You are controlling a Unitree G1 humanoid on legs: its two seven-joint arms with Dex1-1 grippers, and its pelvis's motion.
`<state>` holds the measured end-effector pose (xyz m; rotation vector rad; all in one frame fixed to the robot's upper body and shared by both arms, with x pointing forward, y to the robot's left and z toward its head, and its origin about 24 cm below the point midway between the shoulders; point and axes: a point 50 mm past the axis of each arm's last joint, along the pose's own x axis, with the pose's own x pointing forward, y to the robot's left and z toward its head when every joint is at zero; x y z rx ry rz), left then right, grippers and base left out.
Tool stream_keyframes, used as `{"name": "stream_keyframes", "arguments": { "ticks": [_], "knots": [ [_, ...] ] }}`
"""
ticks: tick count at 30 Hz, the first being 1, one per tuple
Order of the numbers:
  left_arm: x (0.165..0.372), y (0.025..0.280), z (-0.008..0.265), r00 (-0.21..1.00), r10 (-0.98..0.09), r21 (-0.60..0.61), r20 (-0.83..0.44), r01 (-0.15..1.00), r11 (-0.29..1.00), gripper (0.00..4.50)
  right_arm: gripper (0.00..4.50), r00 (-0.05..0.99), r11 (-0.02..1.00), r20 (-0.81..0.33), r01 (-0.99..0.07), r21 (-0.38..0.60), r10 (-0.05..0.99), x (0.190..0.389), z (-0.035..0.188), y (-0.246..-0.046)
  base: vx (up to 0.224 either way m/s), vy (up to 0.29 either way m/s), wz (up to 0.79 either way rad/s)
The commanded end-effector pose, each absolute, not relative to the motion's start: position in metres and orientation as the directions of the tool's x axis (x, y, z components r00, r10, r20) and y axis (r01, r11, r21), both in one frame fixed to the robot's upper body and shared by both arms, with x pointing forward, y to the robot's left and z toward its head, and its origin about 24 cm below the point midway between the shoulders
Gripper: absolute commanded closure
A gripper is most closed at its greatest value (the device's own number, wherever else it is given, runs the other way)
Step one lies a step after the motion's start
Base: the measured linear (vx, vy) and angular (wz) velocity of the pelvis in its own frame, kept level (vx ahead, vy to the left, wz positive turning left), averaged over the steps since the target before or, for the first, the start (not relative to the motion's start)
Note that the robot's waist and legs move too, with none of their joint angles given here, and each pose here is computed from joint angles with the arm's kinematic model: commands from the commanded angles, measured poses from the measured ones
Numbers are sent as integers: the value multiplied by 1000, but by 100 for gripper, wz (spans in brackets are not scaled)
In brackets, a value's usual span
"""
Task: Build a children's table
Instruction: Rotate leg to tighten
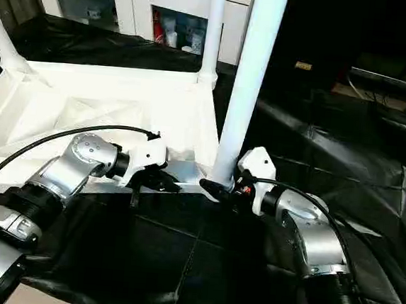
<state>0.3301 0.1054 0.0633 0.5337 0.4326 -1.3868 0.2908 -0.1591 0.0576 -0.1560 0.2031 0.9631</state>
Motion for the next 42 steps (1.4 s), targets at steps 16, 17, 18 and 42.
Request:
{"name": "stream_keyframes", "arguments": {
  "ticks": [16, 17, 18, 42],
  "knots": [
    [325, 114, 39, 155, -761, 38, -630, 985, 169, 450, 241, 497, 508, -290, -860, -41, 818, 288, 45, -153, 0, 0, 0],
    [325, 114, 39, 157, -760, 39, -631, 984, 172, 450, 243, 496, 508, -290, -861, -40, 818, 288, 45, -152, 0, 0, 0],
    [326, 115, 39, 164, -760, 40, -629, 983, 179, 450, 243, 504, 518, -290, -855, -33, 813, 288, 43, -152, 0, 0, 0],
    [332, 27, 38, 387, -768, 100, -510, 914, 394, 450, 178, 900, 960, -335, -274, 63, 279, 304, 9, -105, 0, 0, 0]
  ]
}}
